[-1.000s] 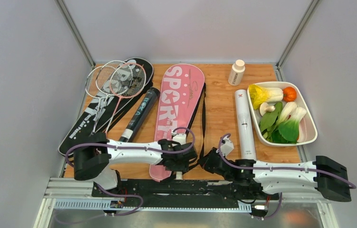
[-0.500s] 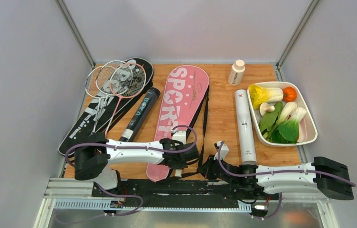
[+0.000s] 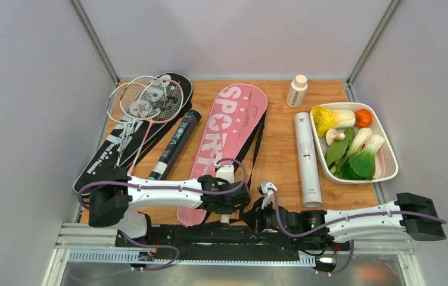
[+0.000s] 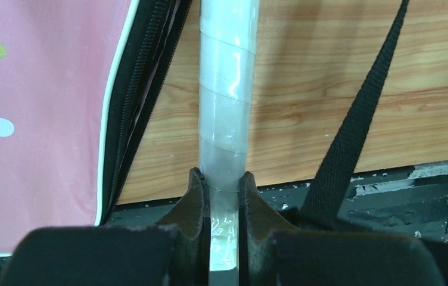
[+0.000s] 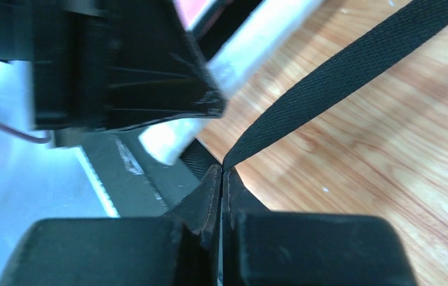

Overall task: Pack up the badminton gear
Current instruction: Adjust the racket bag at the center of the board.

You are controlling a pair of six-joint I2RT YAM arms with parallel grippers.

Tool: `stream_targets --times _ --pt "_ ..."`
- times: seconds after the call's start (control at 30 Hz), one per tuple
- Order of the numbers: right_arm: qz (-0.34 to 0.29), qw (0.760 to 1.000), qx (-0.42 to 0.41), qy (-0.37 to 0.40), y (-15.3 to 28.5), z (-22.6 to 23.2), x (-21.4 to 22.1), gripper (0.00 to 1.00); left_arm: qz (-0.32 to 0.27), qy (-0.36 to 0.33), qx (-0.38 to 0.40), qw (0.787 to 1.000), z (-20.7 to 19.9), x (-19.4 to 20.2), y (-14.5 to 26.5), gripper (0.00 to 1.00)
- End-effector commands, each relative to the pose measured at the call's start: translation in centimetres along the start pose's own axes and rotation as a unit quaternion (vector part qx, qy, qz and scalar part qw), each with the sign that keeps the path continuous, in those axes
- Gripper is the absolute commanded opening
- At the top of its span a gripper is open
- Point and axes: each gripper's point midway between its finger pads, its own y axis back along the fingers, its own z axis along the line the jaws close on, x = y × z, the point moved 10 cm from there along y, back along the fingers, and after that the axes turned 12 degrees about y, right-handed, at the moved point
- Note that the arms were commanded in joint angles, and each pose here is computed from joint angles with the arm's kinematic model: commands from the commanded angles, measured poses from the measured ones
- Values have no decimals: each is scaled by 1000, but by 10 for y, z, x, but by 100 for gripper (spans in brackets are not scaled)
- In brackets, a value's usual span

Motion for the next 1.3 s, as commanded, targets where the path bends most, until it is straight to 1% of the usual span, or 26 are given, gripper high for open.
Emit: stream_targets --times 0.0,0.07,0.13,0.23,0.33,0.4,0.47,0.5,0.53,0.57,0.6,0.67,0.7,0.8,0.93,1.07,1.13,1.17,1.2,1.27 --pt "-42 986 -160 -6 21 34 -11 0 -149 57 21 987 -14 -34 -9 0" --pt "-57 980 -189 -8 26 35 -11 0 -154 56 22 986 -12 -33 -12 0" --pt "-60 978 -202 -6 30 33 -8 0 -158 54 22 986 -12 -33 -14 0" --pt "-35 983 -180 9 29 27 -2 0 -160 57 30 985 -16 -35 -11 0" --pt "-13 981 -192 28 30 28 3 0 -169 71 41 982 -19 -40 -3 0" --pt "0 984 -177 23 28 27 4 0 -179 73 49 980 -21 -43 0 0" --pt "6 994 -112 -16 24 22 4 0 -183 73 47 979 -21 -44 1 0" --pt "3 997 -64 -54 21 19 3 4 -181 73 46 980 -22 -44 1 0" --pt "-3 994 -17 -106 18 15 1 12 -179 72 47 980 -22 -44 2 0" --pt "-11 988 12 -156 17 15 -1 19 -174 74 49 981 -22 -44 3 0" --pt "-18 980 29 -194 15 14 -3 24 -172 76 51 981 -21 -43 3 0" --pt "-43 965 46 -256 12 18 -12 30 -170 87 66 979 -19 -44 7 0" --pt "-59 957 59 -277 10 18 -16 33 -168 92 71 979 -18 -44 9 0" --pt "-95 937 94 -322 5 19 -28 35 -170 106 93 975 -13 -45 16 0" --pt "-129 921 169 -326 3 9 -43 38 -179 112 102 972 -4 -48 22 0" --pt "-158 927 214 -265 -2 -3 -61 45 -183 112 111 970 1 -49 24 0" --pt "-158 925 224 -264 -4 -10 -72 48 -184 110 113 970 3 -48 23 0" --pt "-157 927 218 -262 -5 -11 -78 50 -184 108 115 970 3 -48 23 0" --pt "-157 934 202 -248 -5 -11 -85 52 -184 108 120 970 3 -48 24 0" --pt "-168 957 123 -202 -3 -3 -100 58 -186 107 125 969 5 -48 24 0"
